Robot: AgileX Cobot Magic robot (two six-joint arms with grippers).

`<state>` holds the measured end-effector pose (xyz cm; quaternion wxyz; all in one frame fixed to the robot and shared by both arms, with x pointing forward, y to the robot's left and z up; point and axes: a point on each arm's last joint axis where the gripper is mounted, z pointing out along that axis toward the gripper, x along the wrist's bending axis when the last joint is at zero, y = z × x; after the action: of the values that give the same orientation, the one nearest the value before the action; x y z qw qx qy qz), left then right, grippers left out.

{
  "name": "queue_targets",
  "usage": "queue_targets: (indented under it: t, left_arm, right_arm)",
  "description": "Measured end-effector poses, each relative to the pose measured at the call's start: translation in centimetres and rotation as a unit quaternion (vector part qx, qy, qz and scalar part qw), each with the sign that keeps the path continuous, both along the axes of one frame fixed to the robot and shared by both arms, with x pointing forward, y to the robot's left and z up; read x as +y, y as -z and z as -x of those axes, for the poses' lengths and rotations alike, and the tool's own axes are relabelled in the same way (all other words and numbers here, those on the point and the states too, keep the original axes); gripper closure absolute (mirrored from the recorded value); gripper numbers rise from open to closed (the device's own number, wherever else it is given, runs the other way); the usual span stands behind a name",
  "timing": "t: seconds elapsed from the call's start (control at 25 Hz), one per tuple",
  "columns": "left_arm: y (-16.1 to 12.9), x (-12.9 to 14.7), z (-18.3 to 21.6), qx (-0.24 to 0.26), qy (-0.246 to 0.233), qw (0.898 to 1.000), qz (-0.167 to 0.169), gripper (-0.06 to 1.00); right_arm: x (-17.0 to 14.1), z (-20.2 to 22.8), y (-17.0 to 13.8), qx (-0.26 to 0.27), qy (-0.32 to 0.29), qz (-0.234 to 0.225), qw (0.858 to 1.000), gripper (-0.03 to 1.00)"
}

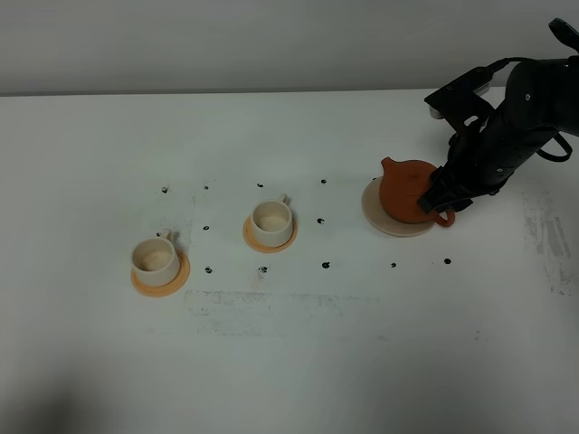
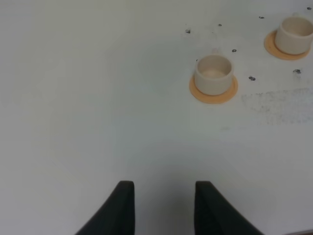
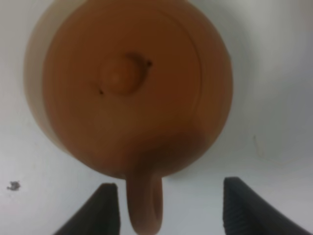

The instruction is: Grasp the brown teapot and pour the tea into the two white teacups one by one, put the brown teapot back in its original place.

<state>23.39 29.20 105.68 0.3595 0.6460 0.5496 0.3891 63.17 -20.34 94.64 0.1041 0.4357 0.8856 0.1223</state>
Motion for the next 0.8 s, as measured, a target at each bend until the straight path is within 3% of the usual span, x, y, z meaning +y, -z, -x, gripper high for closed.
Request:
queue_targets:
  t: [0.8]
  left_arm:
    - [0.00,0.00,0.00,0.000,0.000,1.000,0.000,0.64]
  right_arm:
    - [0.03,-0.09,0.59,0.008,-0.003,0.002,1.000,0.51]
